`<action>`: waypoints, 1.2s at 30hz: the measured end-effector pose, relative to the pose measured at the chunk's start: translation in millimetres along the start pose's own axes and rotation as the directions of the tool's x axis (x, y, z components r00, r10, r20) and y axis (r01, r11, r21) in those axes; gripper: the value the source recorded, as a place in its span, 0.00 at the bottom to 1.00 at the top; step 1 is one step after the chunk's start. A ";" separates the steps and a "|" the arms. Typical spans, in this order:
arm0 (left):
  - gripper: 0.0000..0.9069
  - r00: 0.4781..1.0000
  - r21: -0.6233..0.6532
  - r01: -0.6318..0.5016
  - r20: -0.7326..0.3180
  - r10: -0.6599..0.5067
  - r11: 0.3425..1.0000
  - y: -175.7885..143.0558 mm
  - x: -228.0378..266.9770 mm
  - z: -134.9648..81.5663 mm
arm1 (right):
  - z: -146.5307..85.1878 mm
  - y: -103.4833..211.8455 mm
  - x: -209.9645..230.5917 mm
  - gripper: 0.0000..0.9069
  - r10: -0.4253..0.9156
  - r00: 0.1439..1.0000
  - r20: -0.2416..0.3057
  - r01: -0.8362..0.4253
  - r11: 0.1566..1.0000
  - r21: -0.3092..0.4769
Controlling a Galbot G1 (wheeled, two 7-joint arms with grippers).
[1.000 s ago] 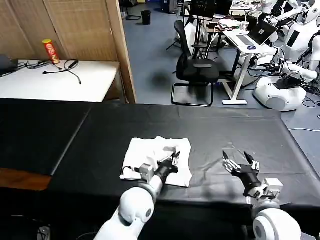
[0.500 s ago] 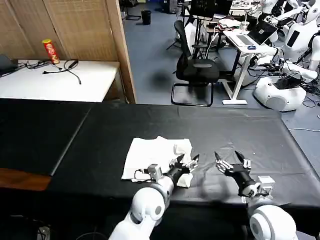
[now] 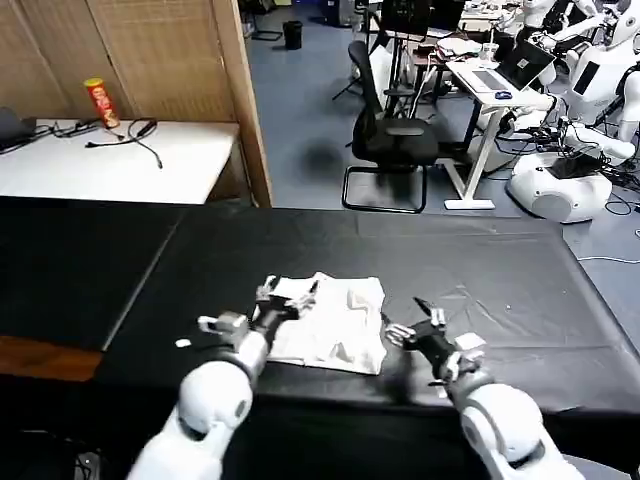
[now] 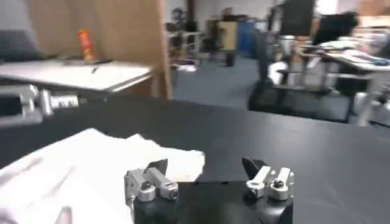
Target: Fold and organize the clothes.
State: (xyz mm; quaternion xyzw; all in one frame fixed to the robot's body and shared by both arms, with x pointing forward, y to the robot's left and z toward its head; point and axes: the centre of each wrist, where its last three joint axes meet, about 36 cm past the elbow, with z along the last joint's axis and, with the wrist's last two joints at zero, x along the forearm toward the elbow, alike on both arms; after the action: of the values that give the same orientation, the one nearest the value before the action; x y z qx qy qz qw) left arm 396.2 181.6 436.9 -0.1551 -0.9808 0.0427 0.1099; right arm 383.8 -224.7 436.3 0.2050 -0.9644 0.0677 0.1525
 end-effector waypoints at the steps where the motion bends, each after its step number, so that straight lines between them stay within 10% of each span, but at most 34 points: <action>1: 0.97 1.000 -0.010 0.009 -0.001 -0.009 1.000 1.1 1.6 1.8 | 0.0 2.6 -6.6 0.97 -0.009 1.000 -0.003 0.009 1.000 0.016; 11: 0.97 0.998 -0.020 0.060 -0.014 -0.060 0.998 9.9 18.1 12.7 | 2.2 9.3 -60.7 0.97 0.072 0.997 -0.020 -0.068 0.985 0.159; 21: 0.97 0.997 -0.002 0.078 -0.027 -0.079 0.997 10.4 29.3 22.5 | 1.7 -9.1 -61.1 0.97 0.206 0.978 0.009 -0.206 0.979 -0.007; 36: 0.97 0.994 0.001 0.096 -0.054 -0.095 0.995 14.9 35.9 37.0 | 19.1 36.4 33.3 0.97 -0.059 0.997 -0.045 0.055 0.994 -0.093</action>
State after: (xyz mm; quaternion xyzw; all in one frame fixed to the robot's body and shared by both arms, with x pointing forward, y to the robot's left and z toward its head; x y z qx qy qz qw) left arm 358.8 205.2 406.5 -0.1089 -0.9837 0.0350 0.1385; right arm 334.5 -207.9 426.4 0.2236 -0.9563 0.0238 0.1867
